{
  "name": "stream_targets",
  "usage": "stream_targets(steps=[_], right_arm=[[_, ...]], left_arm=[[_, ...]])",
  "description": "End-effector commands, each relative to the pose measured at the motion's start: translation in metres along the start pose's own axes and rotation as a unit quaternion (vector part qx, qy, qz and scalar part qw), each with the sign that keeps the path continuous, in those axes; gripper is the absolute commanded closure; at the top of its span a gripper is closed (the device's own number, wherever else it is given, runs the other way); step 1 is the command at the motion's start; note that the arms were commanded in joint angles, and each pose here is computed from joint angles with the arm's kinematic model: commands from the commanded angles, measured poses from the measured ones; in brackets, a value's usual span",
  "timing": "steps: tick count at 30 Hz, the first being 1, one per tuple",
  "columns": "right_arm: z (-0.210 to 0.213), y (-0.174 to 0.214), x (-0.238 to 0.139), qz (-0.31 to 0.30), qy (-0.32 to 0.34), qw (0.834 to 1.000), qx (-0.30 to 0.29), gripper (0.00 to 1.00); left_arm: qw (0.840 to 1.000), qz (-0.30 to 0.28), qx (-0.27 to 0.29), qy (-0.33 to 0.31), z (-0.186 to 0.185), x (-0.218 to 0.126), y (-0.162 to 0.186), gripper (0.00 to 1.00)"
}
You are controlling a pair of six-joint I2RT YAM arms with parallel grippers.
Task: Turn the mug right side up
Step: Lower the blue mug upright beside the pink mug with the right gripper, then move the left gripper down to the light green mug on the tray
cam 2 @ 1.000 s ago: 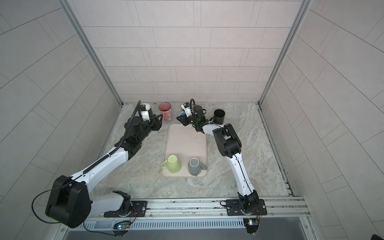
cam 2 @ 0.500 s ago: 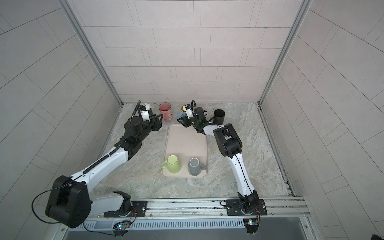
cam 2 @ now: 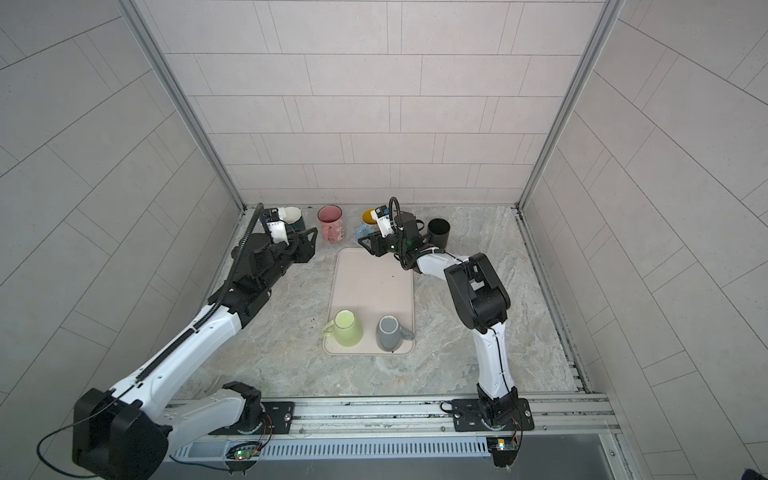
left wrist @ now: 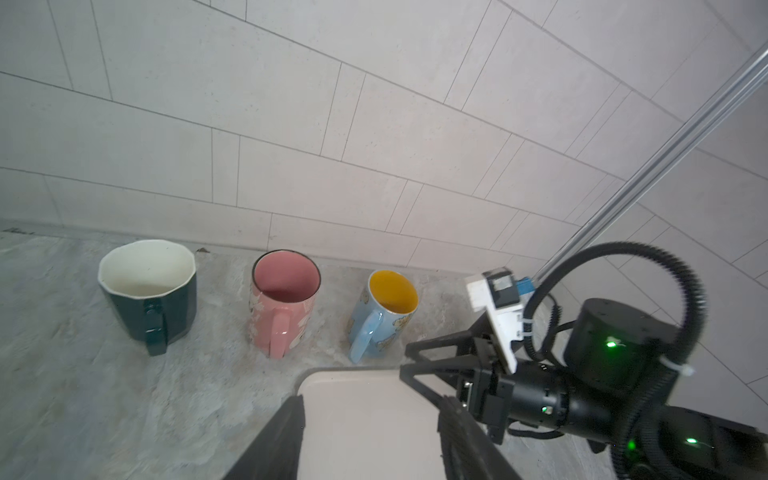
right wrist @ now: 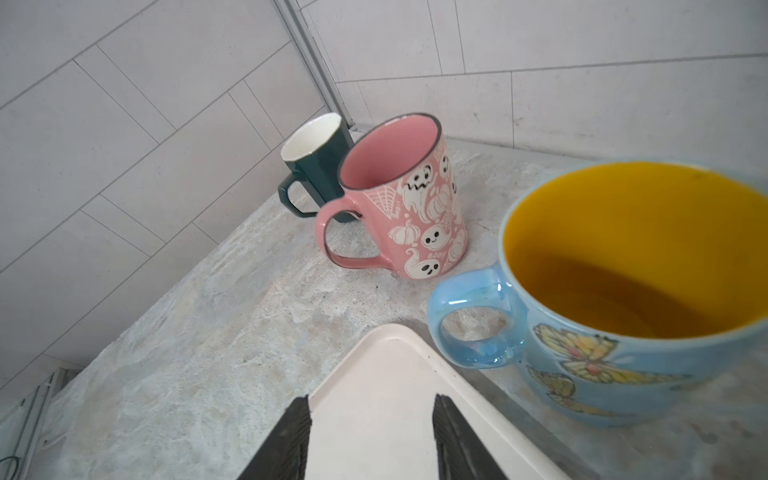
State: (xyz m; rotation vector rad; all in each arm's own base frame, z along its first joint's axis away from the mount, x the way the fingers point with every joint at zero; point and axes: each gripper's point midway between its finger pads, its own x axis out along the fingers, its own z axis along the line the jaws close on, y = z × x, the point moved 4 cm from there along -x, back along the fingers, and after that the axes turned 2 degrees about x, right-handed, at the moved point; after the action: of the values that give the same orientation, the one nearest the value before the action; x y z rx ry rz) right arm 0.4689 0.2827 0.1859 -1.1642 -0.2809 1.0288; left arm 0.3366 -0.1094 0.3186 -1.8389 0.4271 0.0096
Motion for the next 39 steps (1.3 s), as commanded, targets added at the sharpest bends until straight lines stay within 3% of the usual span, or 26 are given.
stream_targets(steps=[1, 6, 9, 13, 20, 25, 33, 39], right_arm=[[0.032, -0.018, -0.031, 0.006, 0.016, 1.000, -0.012, 0.51], [0.059, -0.019, -0.072, 0.050, 0.061, 0.997, -0.019, 0.51], [0.069, -0.018, -0.097, 0.074, 0.093, 0.993, -0.026, 0.50], [0.077, -0.017, -0.127, 0.078, 0.118, 0.990, -0.024, 0.48], [0.080, -0.007, -0.158, 0.085, 0.151, 0.985, -0.020, 0.45], [0.080, 0.003, -0.165, 0.093, 0.158, 0.983, -0.011, 0.45], [0.077, 0.011, -0.168, 0.101, 0.164, 0.981, -0.007, 0.45], [0.074, 0.016, -0.163, 0.110, 0.166, 0.980, 0.000, 0.44]], left_arm=[[0.996, 0.074, -0.012, -0.055, 0.009, -0.024, -0.005, 0.42], [0.968, 0.215, -0.052, -0.121, 0.022, -0.051, 0.018, 0.40], [0.943, 0.284, -0.106, -0.137, 0.030, -0.063, 0.040, 0.40], [0.910, 0.335, -0.209, -0.128, 0.035, -0.069, 0.072, 0.40], [0.835, 0.382, -0.383, -0.102, 0.030, -0.070, 0.118, 0.40], [0.767, 0.415, -0.480, -0.095, 0.023, -0.067, 0.148, 0.40], [0.717, 0.412, -0.533, -0.180, 0.037, -0.077, 0.172, 0.39], [0.656, 0.437, -0.574, -0.220, 0.036, -0.081, 0.192, 0.38]])
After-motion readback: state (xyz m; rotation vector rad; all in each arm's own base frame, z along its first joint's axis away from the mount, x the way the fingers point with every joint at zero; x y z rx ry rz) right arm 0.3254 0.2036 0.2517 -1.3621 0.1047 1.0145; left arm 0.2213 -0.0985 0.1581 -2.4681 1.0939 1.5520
